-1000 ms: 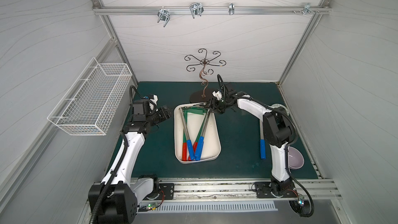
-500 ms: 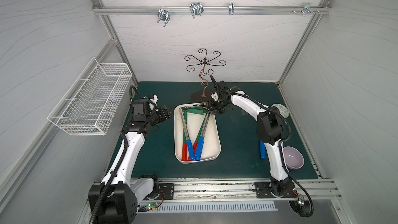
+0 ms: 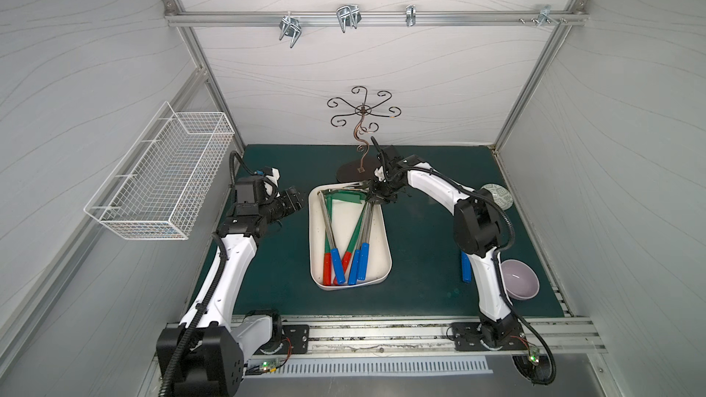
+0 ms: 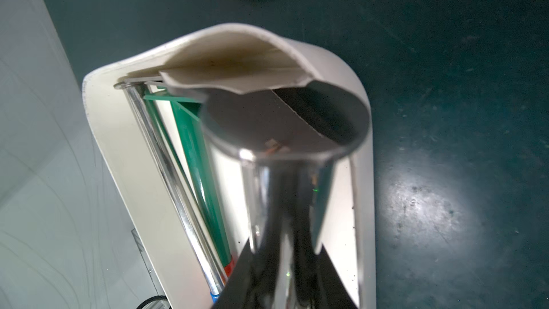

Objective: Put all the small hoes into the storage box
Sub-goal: Place the hoe in the storage box.

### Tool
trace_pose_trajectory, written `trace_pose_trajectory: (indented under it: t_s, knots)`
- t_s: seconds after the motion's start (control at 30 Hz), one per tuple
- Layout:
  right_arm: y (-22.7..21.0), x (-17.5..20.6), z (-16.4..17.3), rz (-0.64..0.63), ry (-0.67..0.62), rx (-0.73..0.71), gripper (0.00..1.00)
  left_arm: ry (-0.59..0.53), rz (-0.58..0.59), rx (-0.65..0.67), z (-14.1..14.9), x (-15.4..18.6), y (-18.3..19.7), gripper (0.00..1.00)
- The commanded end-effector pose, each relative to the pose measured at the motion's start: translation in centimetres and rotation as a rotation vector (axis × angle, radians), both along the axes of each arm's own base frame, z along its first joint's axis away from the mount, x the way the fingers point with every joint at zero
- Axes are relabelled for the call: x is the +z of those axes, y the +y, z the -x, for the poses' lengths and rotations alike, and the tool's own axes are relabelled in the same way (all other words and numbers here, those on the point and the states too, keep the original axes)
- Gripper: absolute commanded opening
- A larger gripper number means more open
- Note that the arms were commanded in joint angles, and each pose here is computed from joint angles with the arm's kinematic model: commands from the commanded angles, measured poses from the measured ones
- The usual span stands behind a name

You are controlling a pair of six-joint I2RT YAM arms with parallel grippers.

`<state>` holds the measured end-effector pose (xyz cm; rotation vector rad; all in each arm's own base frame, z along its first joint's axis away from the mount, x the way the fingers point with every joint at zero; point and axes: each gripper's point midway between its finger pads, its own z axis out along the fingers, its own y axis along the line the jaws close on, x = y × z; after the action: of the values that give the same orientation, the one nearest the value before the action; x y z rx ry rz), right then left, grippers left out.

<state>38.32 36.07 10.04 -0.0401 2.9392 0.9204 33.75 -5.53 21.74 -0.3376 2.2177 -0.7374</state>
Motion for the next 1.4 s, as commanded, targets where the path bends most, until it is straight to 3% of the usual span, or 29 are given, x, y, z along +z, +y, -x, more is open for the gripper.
trace_pose_trajectory:
  t_s: [0.0, 0.23, 0.67, 0.97, 1.13, 1.27, 1.37]
  knots:
    - [0.9, 2.4, 0.6, -0.146, 0.043, -0.029, 0.10, -0.067, -0.005, -0.003, -0.3, 1.6, 0.1, 0.71]
    - [1.9, 3.3, -0.5, -0.312, 0.046, -0.103, 0.08, -0.066, -0.005, -0.002, -0.3, 1.6, 0.2, 0.71]
    - [3.4, -0.3, 0.1, -0.258, 0.135, -0.079, 0.08, -0.067, -0.001, -0.003, -0.3, 1.6, 0.2, 0.71]
    - [1.8, -3.7, 0.8, -0.133, 0.184, -0.081, 0.10, -0.068, -0.001, -0.004, -0.3, 1.6, 0.2, 0.71]
    - [0.5, -3.4, 0.9, -0.039, 0.149, -0.054, 0.25, -0.065, 0.000, -0.006, -0.3, 1.6, 0.1, 0.71]
    - [0.2, -1.7, 0.9, -0.016, 0.096, -0.023, 0.42, -0.061, 0.000, -0.006, -0.3, 1.4, 0.1, 0.71]
    - [-0.3, -0.3, 0.9, -0.004, 0.056, -0.011, 0.49, -0.052, 0.002, -0.009, -0.3, 1.1, 0.1, 0.71]
